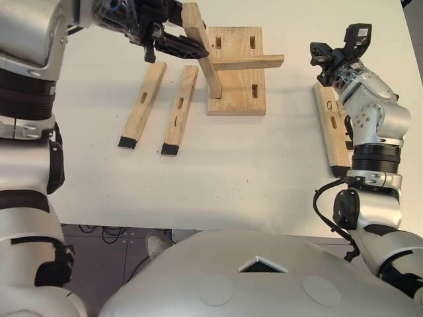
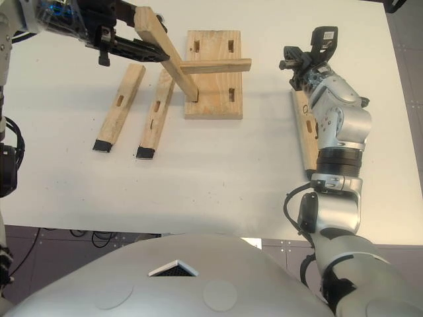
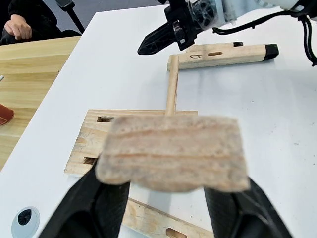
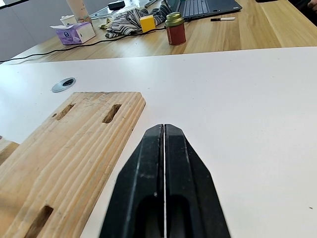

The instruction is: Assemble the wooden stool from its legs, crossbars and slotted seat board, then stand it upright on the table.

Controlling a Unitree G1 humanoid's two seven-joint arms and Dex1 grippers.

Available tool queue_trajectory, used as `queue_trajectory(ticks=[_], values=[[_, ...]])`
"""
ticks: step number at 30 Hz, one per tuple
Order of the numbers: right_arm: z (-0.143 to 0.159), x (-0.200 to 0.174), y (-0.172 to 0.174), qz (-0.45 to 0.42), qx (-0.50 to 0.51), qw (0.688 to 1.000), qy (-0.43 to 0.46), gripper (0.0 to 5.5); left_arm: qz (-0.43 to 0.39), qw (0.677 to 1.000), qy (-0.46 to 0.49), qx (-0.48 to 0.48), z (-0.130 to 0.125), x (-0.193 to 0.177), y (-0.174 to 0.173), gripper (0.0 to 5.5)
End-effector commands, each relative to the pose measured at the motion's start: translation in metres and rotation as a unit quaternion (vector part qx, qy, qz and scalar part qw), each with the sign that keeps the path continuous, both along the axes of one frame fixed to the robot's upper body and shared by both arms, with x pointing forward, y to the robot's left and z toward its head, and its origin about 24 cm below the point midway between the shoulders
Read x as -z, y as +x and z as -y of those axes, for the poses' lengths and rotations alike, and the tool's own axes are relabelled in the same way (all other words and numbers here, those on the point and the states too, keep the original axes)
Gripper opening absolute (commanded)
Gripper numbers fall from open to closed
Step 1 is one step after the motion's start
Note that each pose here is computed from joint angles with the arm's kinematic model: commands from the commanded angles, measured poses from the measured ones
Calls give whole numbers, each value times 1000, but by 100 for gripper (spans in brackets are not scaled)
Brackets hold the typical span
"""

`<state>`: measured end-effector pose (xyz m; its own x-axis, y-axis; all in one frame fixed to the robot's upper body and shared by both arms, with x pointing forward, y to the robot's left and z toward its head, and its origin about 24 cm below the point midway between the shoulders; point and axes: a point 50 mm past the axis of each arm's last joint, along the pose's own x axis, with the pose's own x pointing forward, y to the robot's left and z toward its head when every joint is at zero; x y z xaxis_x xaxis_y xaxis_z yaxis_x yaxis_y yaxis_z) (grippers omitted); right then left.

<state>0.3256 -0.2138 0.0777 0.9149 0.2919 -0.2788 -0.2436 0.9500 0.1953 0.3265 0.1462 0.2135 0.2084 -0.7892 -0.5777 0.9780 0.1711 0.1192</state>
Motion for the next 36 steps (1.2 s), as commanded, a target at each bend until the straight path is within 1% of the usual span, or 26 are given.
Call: queue_trajectory(ticks=[1, 3, 5, 7, 10, 11, 12, 15, 18, 19, 20, 22, 23, 24, 25, 26, 28, 30, 32, 34, 36], values=[[0, 0, 0, 2, -3, 1000, -2, 0, -26, 998, 42, -42, -10, 13, 7, 201], [-1, 0, 0, 3, -3, 1000, -2, 0, -33, 997, 63, -33, -9, 20, 6, 201], [-1, 2, -1, 2, -1, 1000, -1, 0, -37, 995, 89, -13, -7, 35, 4, 201], [-1, 3, -2, 1, 0, 1000, -1, 0, -40, 994, 98, 2, -7, 45, 2, 201], [0, 2, -3, 1, 2, 1000, -3, 0, -23, 996, 81, 11, -8, 39, 7, 201], [0, 2, -3, -1, 2, 1000, -5, 0, -14, 997, 70, 8, -9, 32, 10, 237], [1, 2, -3, -2, 2, 1000, -6, 0, -6, 998, 60, 5, -10, 26, 13, 243], [-3, 2, -1, -4, -8, 1000, -8, 0, 25, 999, 35, -17, -16, 5, 20, 291], [-4, 3, -1, -5, -10, 1000, -7, 0, 58, 997, 38, -23, -23, -14, 23, 328], [-5, 3, -1, -5, -11, 1000, -7, 0, 75, 996, 49, -28, -30, -24, 22, 341], [-5, 3, -2, -5, -11, 1000, -7, 0, 89, 993, 74, -40, -42, -28, 18, 341], [-3, 1, -4, 0, -4, 1000, -8, 0, 151, 968, 169, -111, -79, -22, 9, 341], [-1, -1, -5, 4, 4, 1000, -7, 0, 171, 956, 189, -143, -91, -19, 3, 341], [2, -3, -7, 10, 16, 1000, -4, 0, 180, 953, 173, -175, -96, -16, -3, 341], [10, -11, -8, 25, 46, 999, 1, 0, 154, 956, 109, -225, -91, -5, -13, 341], [18, -20, -10, 42, 76, 996, 7, 0, 107, 955, 57, -269, -86, 9, -25, 341], [31, -36, -13, 75, 130, 989, 14, 0, 10, 942, 11, -335, -74, 42, -51, 341], [40, -47, -12, 97, 172, 980, 10, 0, -43, 926, -5, -376, -61, 62, -65, 341], [54, -56, -12, 115, 223, 968, 3, 0, -80, 918, -3, -389, -48, 78, -75, 341], [63, -61, -12, 122, 253, 960, -1, 0, -101, 910, 14, -403, -45, 94, -85, 341], [69, -63, -10, 121, 267, 956, -4, 0, -127, 900, 20, -417, -40, 108, -95, 376]])
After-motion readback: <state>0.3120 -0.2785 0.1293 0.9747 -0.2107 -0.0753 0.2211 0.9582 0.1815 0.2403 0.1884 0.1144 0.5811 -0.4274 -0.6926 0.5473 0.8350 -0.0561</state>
